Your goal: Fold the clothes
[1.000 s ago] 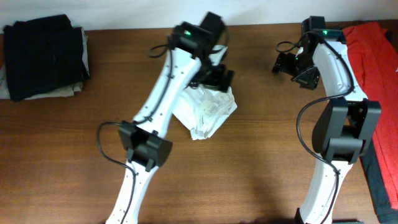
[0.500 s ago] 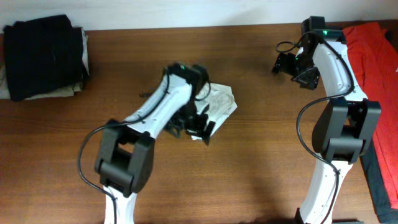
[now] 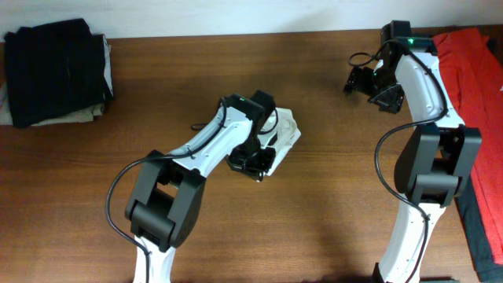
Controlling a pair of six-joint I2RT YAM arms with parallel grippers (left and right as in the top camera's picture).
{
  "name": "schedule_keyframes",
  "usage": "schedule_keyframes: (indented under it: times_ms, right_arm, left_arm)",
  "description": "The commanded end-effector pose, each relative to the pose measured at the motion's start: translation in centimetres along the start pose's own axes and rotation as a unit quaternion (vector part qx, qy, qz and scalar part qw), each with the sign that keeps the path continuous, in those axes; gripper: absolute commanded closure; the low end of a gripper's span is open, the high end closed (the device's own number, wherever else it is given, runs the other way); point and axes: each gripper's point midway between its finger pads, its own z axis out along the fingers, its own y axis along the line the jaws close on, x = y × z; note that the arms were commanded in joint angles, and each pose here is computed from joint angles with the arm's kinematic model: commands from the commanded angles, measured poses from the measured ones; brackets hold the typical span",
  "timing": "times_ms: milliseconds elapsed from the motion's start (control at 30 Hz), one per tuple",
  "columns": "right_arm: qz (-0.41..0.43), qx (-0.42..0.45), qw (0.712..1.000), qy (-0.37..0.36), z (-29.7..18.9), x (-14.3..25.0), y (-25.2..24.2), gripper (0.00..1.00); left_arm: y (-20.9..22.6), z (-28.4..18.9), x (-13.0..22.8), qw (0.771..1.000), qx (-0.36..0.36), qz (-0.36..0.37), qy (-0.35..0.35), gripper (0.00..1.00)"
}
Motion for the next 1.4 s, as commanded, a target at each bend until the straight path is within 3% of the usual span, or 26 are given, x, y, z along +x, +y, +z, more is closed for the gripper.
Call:
schedule_keyframes:
  times_ms: [0,33,67,233,267,300,333,433,500,567,667,767,833,900,1067,1267,1367]
  right_arm:
    - [0.007,0.003,1.0,-0.005,-0.4,-0.1,-0.2,0.01]
    - [0.007,0.003,1.0,-0.006,-0.4,-0.1,-0.2,0.01]
    - [0.007,0.003,1.0,-0.005,-0.4,-0.1,-0.2,0.01]
    - [0.007,0.003,1.0,-0.005,-0.4,-0.1,-0.2,0.01]
    - [0.007,0.003,1.0,-0.005,-0.4,-0.1,-0.2,0.01]
    - [0.007,0.003,1.0,-0.006,-0.4,-0.1,-0.2,0.01]
    - [0.007,0.003,1.0,-0.005,-0.4,-0.1,-0.2,0.01]
    - [0.007,0.003,1.0,-0.005,-0.4,-0.1,-0.2,0.01]
    - [0.007,0.003,1.0,-0.005,-0.4,-0.1,-0.2,0.01]
    - [0.007,0.003,1.0,-0.005,-0.4,-0.1,-0.2,0.01]
    - [0.007,0.003,1.0,-0.005,-0.4,-0.1,-0.2,0.01]
    - [0.007,0.003,1.0,-0.005,-0.4,-0.1,-0.2,0.01]
    - [0.007,0.003,1.0,-0.005,-0.4,-0.1,-0.2,0.01]
    - [0.007,0.003,1.0,-0.005,-0.4,-0.1,-0.2,0.01]
    - [0.007,0.003,1.0,-0.005,-0.4,-0.1,-0.2,0.01]
    - [0.007,0.003,1.0,-0.005,-0.4,-0.1,-0.2,0.01]
    - [0.007,0.003,1.0,-0.006,-0.4,-0.1,-0.2,0.01]
  left_arm:
    - [-2.3,0.4,0.8,0.999,0.032,0.012,0.014,0.99]
    - [-2.7,0.5,1.1,0.999,0.031,0.016,0.017,0.85]
    - [-3.2,0.7,1.0,0.999,0.031,0.025,0.014,0.64]
    - [-7.0,3.1,-0.8,0.995,0.04,0.079,-0.041,0.62]
    - [-7.3,3.9,-0.5,0.995,0.039,0.086,-0.039,0.56]
    - [-7.4,4.3,-0.2,0.995,0.038,0.089,-0.037,0.24]
    - [-7.8,4.4,-0.3,0.994,0.04,0.096,-0.042,0.07]
    - [-9.6,1.6,-2.1,0.988,0.053,0.116,-0.085,0.07]
    - [-10.6,-2.8,-3.1,0.978,0.045,0.149,-0.139,0.07]
    - [-9.3,-7.0,-3.5,0.973,0.021,0.137,-0.185,0.07]
    - [-3.6,-12.6,-4.3,0.969,0.02,0.069,-0.236,0.07]
    - [6.7,-14.6,-5.7,0.966,-0.013,-0.048,-0.255,0.01]
    - [11.5,-14.0,-6.2,0.966,0.009,-0.075,-0.247,0.01]
    - [11.4,-12.7,-7.2,0.964,0.104,-0.034,-0.242,0.01]
    - [12.6,-6.8,-8.8,0.955,0.217,-0.041,-0.196,0.01]
    - [11.2,-1.3,-9.3,0.958,0.246,-0.033,-0.146,0.01]
    - [10.3,-0.3,-9.7,0.966,0.217,-0.013,-0.142,0.02]
